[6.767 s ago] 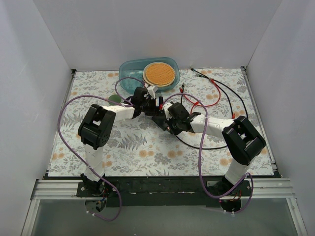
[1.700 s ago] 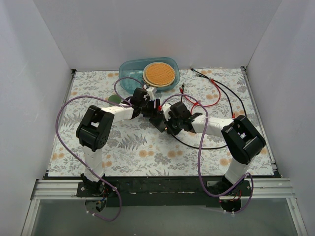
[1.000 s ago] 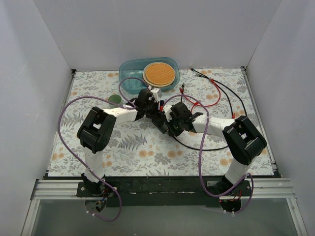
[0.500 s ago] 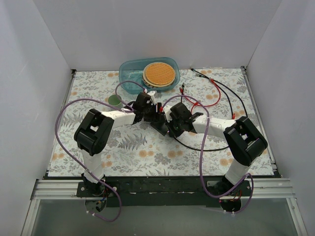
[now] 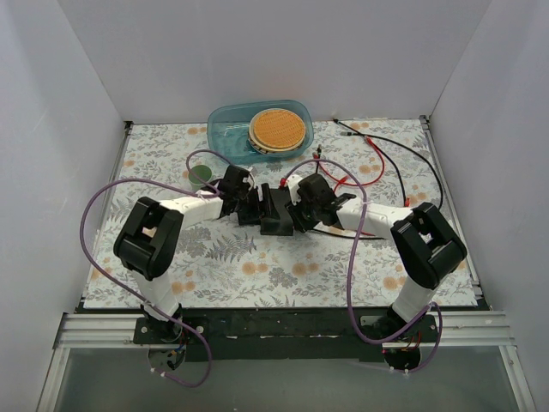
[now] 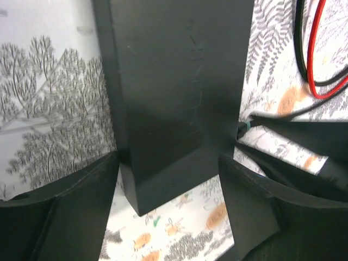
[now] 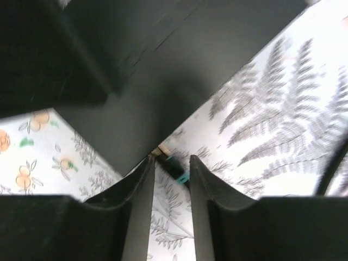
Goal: Insert the plug into the switch port
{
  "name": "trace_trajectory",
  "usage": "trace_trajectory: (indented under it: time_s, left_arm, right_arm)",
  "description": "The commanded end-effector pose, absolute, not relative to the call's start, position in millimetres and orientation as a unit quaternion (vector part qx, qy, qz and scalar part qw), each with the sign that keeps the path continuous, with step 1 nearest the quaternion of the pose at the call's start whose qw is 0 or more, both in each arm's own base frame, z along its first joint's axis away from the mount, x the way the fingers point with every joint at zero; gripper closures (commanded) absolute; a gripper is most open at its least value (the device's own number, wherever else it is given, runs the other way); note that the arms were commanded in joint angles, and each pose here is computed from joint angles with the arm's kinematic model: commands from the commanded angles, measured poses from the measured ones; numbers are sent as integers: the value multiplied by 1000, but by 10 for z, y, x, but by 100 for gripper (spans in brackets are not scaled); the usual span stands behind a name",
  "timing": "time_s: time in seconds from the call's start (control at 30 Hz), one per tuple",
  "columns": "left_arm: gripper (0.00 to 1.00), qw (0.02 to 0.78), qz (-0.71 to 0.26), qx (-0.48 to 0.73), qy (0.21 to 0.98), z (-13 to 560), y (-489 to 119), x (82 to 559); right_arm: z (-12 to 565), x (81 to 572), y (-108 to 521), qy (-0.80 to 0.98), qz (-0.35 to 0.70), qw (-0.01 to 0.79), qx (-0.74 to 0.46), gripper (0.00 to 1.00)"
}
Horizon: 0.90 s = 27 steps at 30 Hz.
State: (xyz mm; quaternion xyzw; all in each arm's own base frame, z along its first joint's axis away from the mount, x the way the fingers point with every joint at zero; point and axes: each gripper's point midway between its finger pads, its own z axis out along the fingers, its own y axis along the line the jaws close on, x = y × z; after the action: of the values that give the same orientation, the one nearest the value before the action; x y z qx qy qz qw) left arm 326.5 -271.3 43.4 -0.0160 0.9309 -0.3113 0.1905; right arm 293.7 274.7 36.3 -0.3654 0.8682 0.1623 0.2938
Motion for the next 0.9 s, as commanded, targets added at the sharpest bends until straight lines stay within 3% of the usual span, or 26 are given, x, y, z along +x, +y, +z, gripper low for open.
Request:
trace_trajectory:
  time_s: [0.0,0.2,0.27,0.57,0.6,0.7,0.87]
  left_arm:
    - [25,112,-295,-46,948,426,-2617,2873]
    - [10,153,-256,-65,952,517,-2478,3053]
    - [9,168,-248,-69,952,561,-2448,3116]
    - [7,213,-237,-74,945,689,-2410,3335]
    - [7,214,-236,-74,945,683,-2416,3358]
    - [7,223,-240,-72,942,672,-2454,3451]
    - [7,227,-252,-61,939,630,-2564,3599]
  right_arm:
    - [993,3379,3092,827,190,401,-346,55]
    - [1060,3261,2956,835,180,391,-343,31]
    - [1102,3286,2915,833,176,405,-332,30]
    - [1081,3601,2745,859,159,408,-264,41]
    - [977,3611,2733,867,156,394,-262,47]
    - [818,3696,2743,881,151,367,-258,52]
    - [590,3591,2744,894,152,323,-271,55]
